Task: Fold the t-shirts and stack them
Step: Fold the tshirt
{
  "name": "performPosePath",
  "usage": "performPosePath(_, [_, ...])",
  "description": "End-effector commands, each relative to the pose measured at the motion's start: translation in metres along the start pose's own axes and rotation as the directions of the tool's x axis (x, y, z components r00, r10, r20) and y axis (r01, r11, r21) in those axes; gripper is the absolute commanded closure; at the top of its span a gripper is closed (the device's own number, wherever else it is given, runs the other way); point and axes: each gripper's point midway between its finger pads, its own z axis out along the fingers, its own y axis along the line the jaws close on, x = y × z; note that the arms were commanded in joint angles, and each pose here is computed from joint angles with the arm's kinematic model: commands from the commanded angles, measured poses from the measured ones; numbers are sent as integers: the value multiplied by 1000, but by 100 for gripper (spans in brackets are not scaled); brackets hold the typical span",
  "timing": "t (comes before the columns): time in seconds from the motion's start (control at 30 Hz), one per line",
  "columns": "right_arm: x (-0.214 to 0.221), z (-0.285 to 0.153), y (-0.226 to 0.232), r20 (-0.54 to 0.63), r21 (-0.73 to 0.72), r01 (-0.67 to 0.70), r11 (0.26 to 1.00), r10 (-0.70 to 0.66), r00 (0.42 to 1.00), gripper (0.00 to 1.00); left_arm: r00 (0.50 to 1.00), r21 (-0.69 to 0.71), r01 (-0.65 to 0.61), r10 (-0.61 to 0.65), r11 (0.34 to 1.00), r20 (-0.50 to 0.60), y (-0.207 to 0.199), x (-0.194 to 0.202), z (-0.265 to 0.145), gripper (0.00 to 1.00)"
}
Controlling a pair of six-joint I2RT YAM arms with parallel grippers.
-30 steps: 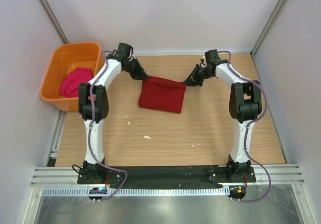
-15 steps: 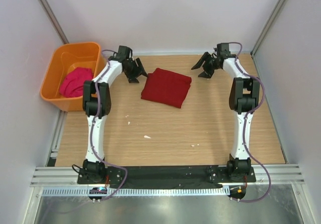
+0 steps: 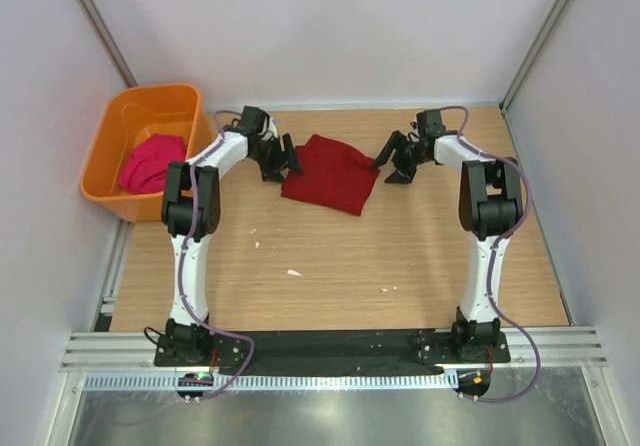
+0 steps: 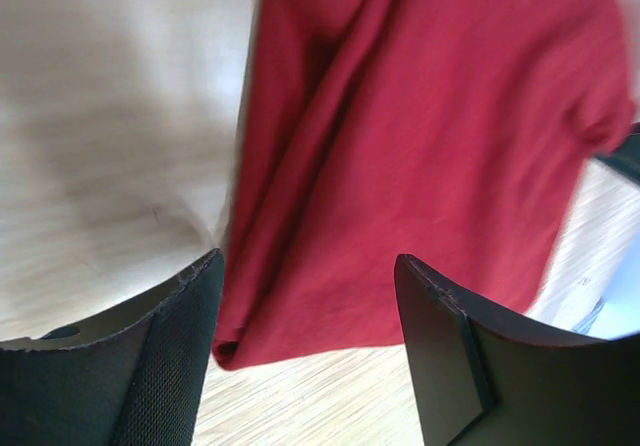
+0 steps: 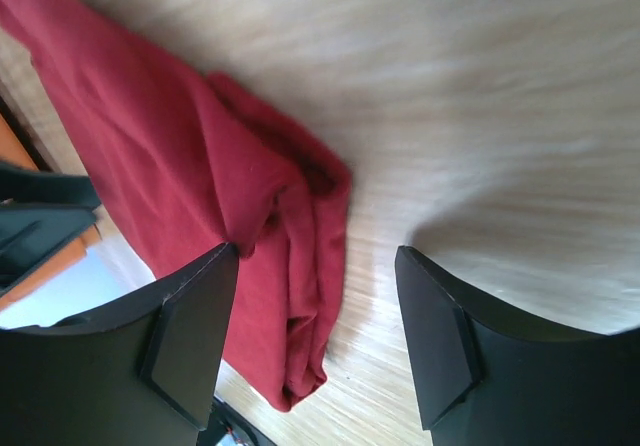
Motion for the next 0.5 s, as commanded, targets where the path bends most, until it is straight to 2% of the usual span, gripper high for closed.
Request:
performPosePath(0.0, [8, -15, 28, 53, -61, 87, 994, -84, 995, 30, 997, 55, -36, 39, 998, -60, -12, 30, 5, 32])
performPosePath(0.07, [11, -20, 35, 78, -82, 104, 991, -98, 992, 29, 998, 78, -51, 54, 996, -39, -24, 35, -2, 34])
performPosePath(0.1, [22, -18, 27, 57, -76, 85, 993, -81, 995, 29, 996, 69, -27, 32, 997, -78, -19, 58, 2, 36])
performPosePath(0.2, [32, -28, 29, 75, -98, 95, 991, -88, 993, 26, 997, 112, -37, 44, 993, -68, -39, 77, -8, 37])
performPosePath(0.33, [75, -34, 11, 8, -133, 63, 989, -63, 998, 27, 982, 131, -20, 44, 991, -183, -53, 145, -11, 40])
performPosePath(0.37, [83, -38, 12, 1, -144, 50, 988, -50, 999, 28, 979, 156, -47, 76, 987, -191, -69, 162, -17, 40])
performPosePath(0.43, [108, -49, 3, -30, -150, 36, 988, -41, 999, 29, 971, 132, -26, 56, 991, -232, -65, 195, -21, 40])
performPosePath(0.47, [116, -53, 0, -36, -146, 37, 989, -43, 998, 28, 974, 143, -41, 72, 989, -217, -74, 204, -35, 38])
